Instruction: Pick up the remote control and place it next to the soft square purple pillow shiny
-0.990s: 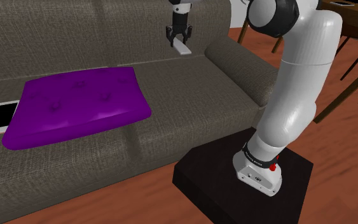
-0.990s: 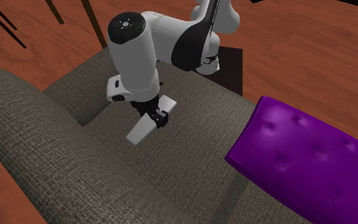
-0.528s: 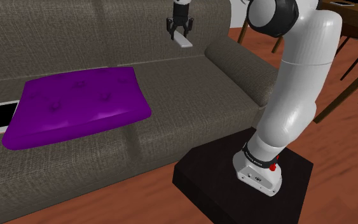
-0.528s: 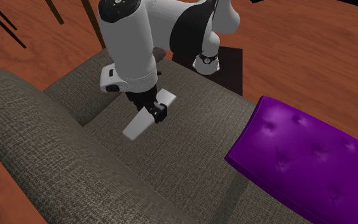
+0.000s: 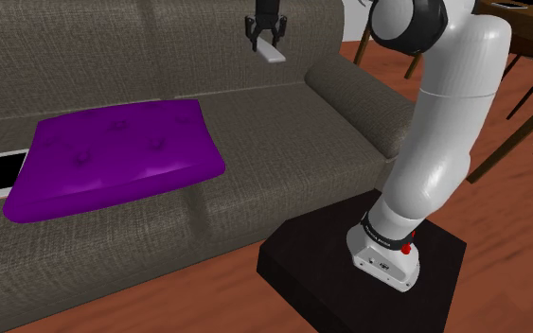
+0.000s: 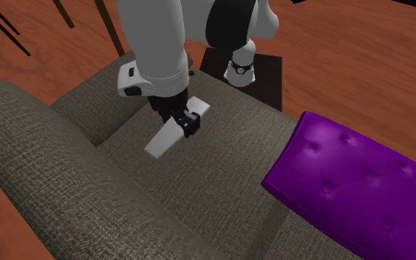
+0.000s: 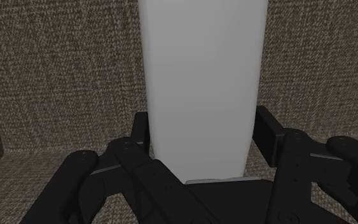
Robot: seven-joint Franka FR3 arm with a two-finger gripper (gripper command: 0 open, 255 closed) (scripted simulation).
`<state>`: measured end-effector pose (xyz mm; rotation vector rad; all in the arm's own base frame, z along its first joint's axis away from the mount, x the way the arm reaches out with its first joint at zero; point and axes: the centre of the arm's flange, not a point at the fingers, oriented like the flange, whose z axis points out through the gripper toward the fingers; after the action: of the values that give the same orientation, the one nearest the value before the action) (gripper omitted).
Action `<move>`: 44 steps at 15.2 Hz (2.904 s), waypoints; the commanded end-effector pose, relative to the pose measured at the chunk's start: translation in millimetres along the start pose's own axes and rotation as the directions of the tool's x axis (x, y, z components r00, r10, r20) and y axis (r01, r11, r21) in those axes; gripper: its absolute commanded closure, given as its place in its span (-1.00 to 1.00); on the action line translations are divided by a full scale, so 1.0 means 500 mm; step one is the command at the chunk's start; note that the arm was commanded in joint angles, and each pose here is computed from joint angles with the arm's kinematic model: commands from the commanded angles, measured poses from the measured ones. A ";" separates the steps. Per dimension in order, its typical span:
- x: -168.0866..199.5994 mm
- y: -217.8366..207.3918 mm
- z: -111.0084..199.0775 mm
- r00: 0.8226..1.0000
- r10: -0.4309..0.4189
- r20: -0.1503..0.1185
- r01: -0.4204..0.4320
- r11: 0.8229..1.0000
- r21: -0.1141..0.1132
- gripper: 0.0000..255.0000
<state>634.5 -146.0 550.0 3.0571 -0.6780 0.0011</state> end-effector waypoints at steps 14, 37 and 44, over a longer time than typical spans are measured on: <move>-0.190 -0.357 -0.010 1.000 0.000 0.000 0.000 1.000 0.000 1.00; -0.191 -0.359 0.233 1.000 0.000 0.000 0.000 1.000 0.000 1.00; -0.191 -0.360 0.307 1.000 0.000 0.000 0.000 1.000 0.000 1.00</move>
<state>624.3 55.2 399.8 3.0570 -0.6781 0.0002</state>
